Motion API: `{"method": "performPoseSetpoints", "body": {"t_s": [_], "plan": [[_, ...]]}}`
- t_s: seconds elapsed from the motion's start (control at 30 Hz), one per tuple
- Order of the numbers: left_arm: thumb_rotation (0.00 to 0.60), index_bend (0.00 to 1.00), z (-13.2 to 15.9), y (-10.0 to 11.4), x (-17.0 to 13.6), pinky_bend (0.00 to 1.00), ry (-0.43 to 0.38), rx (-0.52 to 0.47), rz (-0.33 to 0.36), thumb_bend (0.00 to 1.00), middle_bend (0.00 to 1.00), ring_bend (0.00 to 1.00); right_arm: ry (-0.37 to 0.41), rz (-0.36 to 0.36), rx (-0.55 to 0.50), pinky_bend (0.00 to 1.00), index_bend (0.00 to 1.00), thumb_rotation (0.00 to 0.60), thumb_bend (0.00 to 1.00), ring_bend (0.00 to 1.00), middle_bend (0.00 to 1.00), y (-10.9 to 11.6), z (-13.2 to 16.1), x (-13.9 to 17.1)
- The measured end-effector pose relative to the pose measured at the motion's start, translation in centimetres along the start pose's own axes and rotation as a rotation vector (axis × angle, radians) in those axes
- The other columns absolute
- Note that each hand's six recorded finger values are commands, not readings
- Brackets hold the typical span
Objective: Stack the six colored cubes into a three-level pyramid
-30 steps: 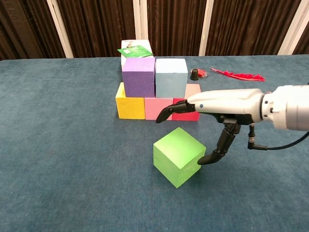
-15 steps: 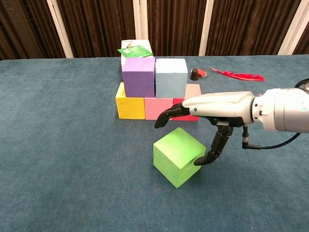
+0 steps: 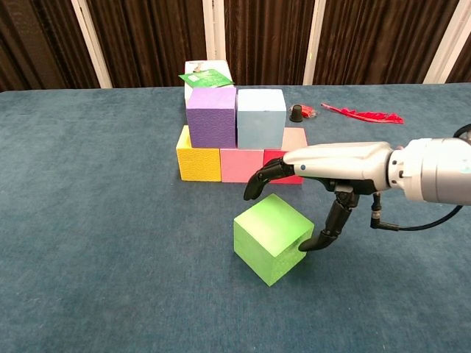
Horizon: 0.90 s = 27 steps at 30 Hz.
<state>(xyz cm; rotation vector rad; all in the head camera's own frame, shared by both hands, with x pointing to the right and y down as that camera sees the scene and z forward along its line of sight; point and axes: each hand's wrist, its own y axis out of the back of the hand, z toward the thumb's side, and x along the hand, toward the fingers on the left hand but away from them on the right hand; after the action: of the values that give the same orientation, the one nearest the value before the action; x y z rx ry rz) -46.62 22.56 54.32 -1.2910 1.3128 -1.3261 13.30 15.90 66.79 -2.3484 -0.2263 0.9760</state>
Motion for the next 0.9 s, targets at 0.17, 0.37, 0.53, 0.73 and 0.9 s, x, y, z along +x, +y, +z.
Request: {"method": "performPoseSetpoints", "body": {"t_s": [0.17, 0.37, 0.53, 0.73, 0.9], "plan": [[0.6, 0.13, 0.0, -0.03, 0.02, 0.0, 0.001, -0.003, 0.002, 0.36, 0.06, 0.0, 0.011, 0.002, 0.006, 0.0, 0.32, 0.6, 0.24, 0.05, 0.24, -0.23, 0.07, 0.04], [0.6, 0.13, -0.05, 0.01, 0.05, 0.0, 0.004, -0.008, 0.003, 0.36, 0.06, 0.0, 0.015, -0.001, 0.008, 0.0, 0.34, 0.6, 0.24, 0.07, 0.27, -0.51, 0.03, -0.06], [0.6, 0.13, -0.07, 0.03, 0.06, 0.0, 0.007, -0.019, 0.004, 0.36, 0.06, 0.0, 0.019, -0.012, 0.007, 0.0, 0.35, 0.6, 0.24, 0.11, 0.31, -0.43, 0.13, -0.1], [0.6, 0.13, -0.17, 0.04, 0.16, 0.0, 0.015, -0.026, 0.005, 0.36, 0.06, 0.0, 0.026, -0.042, 0.003, 0.0, 0.37, 0.6, 0.24, 0.15, 0.36, 0.05, 0.32, 0.09], [0.6, 0.13, -0.25, 0.14, 0.21, 0.0, 0.012, -0.02, 0.006, 0.36, 0.06, 0.0, 0.021, -0.051, 0.0, 0.0, 0.37, 0.6, 0.24, 0.15, 0.37, 0.45, 0.22, 0.71]]}}
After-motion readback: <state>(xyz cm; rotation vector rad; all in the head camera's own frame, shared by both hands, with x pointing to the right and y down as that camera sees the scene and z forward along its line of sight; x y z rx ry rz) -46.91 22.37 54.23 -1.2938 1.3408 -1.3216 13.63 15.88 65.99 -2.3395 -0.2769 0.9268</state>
